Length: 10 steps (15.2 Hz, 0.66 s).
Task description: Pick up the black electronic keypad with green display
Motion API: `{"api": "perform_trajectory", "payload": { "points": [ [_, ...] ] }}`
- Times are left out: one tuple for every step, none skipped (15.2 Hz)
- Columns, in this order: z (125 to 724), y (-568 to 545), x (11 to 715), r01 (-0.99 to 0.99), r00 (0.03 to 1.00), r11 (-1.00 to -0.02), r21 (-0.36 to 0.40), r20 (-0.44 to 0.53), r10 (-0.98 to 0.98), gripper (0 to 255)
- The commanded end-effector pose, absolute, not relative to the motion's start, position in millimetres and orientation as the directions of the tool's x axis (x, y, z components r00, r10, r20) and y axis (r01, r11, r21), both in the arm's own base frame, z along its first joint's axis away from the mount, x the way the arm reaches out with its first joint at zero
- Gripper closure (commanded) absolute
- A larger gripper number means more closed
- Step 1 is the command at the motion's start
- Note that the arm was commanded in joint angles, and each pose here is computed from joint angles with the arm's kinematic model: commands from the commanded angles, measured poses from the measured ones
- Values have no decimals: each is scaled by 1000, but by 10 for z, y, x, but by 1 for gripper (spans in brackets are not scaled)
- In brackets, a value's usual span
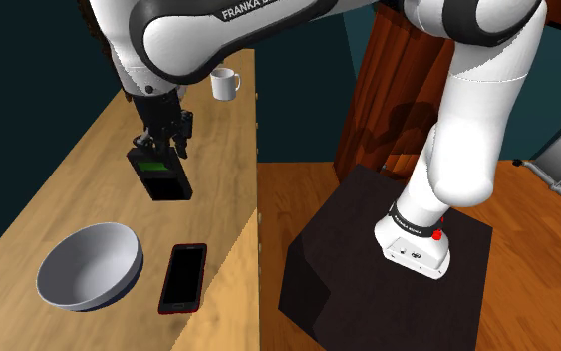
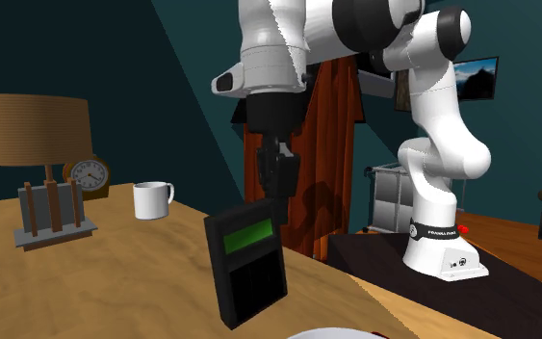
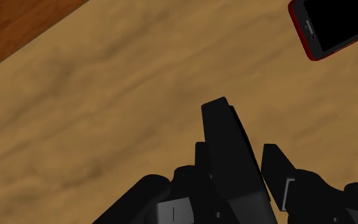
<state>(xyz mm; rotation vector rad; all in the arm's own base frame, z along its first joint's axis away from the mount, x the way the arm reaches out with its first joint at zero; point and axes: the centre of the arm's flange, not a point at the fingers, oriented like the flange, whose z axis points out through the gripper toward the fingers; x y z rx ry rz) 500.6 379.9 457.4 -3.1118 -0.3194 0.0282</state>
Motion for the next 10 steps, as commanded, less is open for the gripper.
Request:
{"api": "perform_trajectory", "payload": {
  "points": [
    [4680,3805,4997,203,979,-979,-15,-16,203,255],
    [4733,3805,4997,203,979,-979,-15,-16,203,255],
    [4786,3805,4997,203,979,-979,-15,-16,203,255],
    [4839,3805,4997,203,979,-979,-15,-16,203,255],
    [4891,3805,4997,203,979,-979,-15,-16,203,255],
    [4944,3805,4997,203,979,-979,-15,-16,203,255],
    [4997,3805,4997,203,979,-979,-15,-16,203,255],
    [5050,3805,4997,203,979,-979,-15,-16,203,255],
    [5058,3805,4996,203,979,-979,-15,-16,203,255],
    [5058,3805,4997,203,979,-979,-15,-16,203,255]
  ]
}}
